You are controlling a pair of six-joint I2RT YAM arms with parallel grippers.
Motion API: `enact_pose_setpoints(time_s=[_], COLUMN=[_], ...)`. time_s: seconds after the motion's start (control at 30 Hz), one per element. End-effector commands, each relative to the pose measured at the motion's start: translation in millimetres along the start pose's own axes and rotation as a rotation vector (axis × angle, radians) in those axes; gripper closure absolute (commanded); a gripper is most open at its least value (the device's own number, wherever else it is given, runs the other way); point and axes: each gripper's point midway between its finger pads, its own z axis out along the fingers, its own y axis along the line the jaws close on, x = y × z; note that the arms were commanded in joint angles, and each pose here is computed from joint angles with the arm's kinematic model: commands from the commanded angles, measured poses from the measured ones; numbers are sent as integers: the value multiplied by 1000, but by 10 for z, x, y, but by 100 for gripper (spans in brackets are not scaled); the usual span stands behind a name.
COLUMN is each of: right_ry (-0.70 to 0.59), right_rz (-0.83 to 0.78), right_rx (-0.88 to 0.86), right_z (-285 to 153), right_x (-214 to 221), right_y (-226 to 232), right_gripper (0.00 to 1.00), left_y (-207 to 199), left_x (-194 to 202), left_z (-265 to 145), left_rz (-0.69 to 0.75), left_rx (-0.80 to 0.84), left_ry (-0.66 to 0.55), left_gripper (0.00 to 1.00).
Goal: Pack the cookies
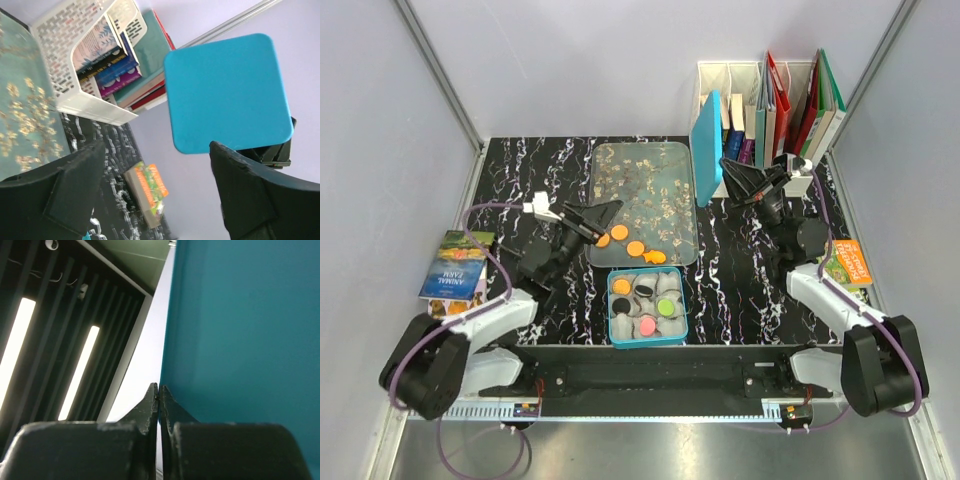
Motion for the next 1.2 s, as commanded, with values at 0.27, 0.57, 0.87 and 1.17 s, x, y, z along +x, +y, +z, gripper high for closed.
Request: enact_pose_setpoints(time_s=[0.27,0.57,0.87,1.17], right_ry=[145,234,236,255], right_rz=[-91,-51,-36,-14], right_rx=[-373,-363,-378,-385], right_z=[-118,86,205,283], right_x=[440,846,886,1006], right_y=[1059,859,816,781], right_gripper=[100,100,100,100], left_y=[-982,-1107,-940,-1005], left_x=[109,39,-328,-284], left_z=[219,221,-114,68], left_rz=[-157,-150,-92,-120], left_rx=[538,575,514,556], left_ry=[-1,-23,-134,-104], left_gripper=[17,14,11,10])
